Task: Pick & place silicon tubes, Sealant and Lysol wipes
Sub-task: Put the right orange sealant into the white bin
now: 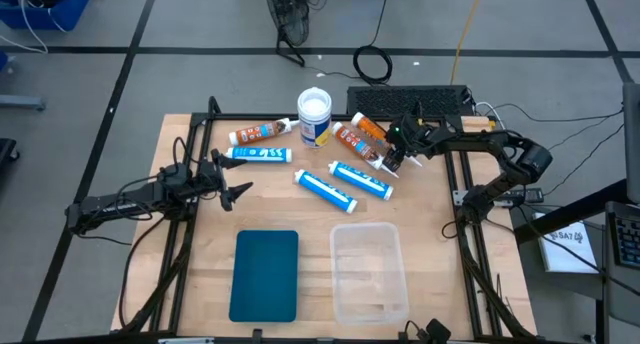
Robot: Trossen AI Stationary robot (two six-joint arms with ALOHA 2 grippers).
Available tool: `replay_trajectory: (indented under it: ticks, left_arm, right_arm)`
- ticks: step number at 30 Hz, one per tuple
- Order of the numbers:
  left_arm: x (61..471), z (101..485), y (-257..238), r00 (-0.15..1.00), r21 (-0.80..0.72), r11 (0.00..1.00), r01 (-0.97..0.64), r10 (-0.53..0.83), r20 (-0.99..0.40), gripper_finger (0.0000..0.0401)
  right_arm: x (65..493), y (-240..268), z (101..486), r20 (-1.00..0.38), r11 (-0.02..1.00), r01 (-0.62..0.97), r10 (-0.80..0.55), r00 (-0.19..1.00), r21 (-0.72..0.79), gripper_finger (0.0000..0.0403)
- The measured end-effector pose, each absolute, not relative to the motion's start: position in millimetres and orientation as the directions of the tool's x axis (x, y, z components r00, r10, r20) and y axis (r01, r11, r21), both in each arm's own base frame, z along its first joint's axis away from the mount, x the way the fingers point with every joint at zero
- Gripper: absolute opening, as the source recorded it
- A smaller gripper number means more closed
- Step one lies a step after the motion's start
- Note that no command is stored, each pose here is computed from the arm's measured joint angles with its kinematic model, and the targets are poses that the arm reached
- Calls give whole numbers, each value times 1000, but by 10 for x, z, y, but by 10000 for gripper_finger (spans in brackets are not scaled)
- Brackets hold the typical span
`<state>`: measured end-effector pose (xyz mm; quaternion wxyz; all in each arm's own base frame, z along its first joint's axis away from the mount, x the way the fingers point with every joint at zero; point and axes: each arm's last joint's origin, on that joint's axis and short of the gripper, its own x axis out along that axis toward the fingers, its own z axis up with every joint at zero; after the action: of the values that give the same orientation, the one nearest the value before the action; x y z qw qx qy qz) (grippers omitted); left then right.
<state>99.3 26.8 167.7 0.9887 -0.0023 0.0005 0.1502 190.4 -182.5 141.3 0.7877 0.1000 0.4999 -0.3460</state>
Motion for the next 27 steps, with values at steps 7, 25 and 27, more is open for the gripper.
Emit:
replay_trajectory:
  ticks: [7, 25, 27]
  left_arm:
    - [993, 1677, 268, 955, -4, 955, -297, 297, -2, 363]
    - [993, 1677, 268, 955, -4, 955, -297, 297, -2, 363]
    - [993, 1677, 268, 955, -4, 955, -297, 297, -2, 363]
  right_arm:
    - [1881, -1816, 1541, -821, 705, 667, -515, 247, -242, 212]
    - [1889, -1450, 2189, -644, 729, 654, -601, 473, -200, 209]
    - [1918, -1377, 2228, -631, 746, 638, -592, 502, -192, 209]
